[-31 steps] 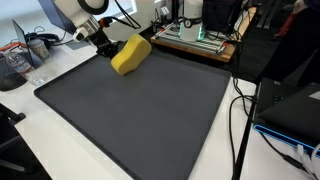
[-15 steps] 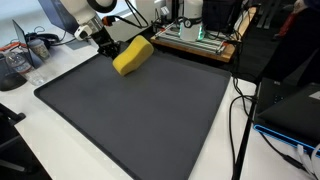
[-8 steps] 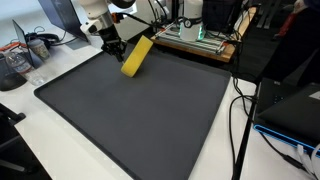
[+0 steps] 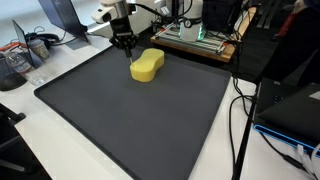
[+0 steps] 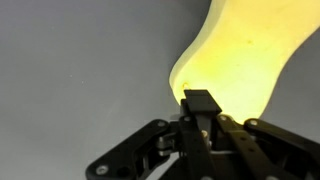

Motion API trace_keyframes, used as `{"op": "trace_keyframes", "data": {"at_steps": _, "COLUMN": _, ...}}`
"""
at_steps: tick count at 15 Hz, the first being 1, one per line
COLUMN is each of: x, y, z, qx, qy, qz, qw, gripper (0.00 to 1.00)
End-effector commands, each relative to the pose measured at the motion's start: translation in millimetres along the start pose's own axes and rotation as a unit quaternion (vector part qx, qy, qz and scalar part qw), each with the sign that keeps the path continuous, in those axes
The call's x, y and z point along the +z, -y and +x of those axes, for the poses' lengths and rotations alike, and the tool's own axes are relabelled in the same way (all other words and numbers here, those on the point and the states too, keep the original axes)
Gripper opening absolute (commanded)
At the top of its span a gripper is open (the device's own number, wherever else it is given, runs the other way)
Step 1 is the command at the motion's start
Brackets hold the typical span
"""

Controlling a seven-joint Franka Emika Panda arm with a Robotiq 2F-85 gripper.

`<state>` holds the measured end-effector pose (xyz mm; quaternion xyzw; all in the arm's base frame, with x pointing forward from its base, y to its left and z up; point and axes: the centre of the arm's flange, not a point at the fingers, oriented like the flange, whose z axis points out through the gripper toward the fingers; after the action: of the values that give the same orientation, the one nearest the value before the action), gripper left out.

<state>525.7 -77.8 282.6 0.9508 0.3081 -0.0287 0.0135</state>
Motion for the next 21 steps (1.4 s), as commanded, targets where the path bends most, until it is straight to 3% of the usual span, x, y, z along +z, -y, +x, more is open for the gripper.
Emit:
{"op": "trace_keyframes", "data": {"at_steps": 1, "x": -19, "y": 37, "z": 4, "qx": 0.002, "qy": -0.013, "qz": -0.030, "qw": 0.9995, "gripper": 0.03}}
{"op": "trace_keyframes", "data": {"at_steps": 5, "x": -38, "y": 54, "z": 16, "qx": 0.017, "qy": -0.042, "qz": -0.046, "qw": 0.9979, "gripper": 0.03}}
{"op": "trace_keyframes", "data": {"at_steps": 10, "x": -78, "y": 33, "z": 9, "qx": 0.065, "qy": -0.098, "qz": -0.032, "qw": 0.9925, "gripper": 0.03}}
{"op": "trace_keyframes", "data": {"at_steps": 16, "x": -114, "y": -22, "z": -33, "qx": 0.121, "qy": -0.182, "qz": 0.054, "qw": 0.9743, "gripper": 0.03}}
{"op": "trace_keyframes", "data": {"at_steps": 21, "x": -110, "y": -93, "z": -82, "qx": 0.129, "qy": -0.226, "qz": 0.146, "qw": 0.9546, "gripper": 0.03}}
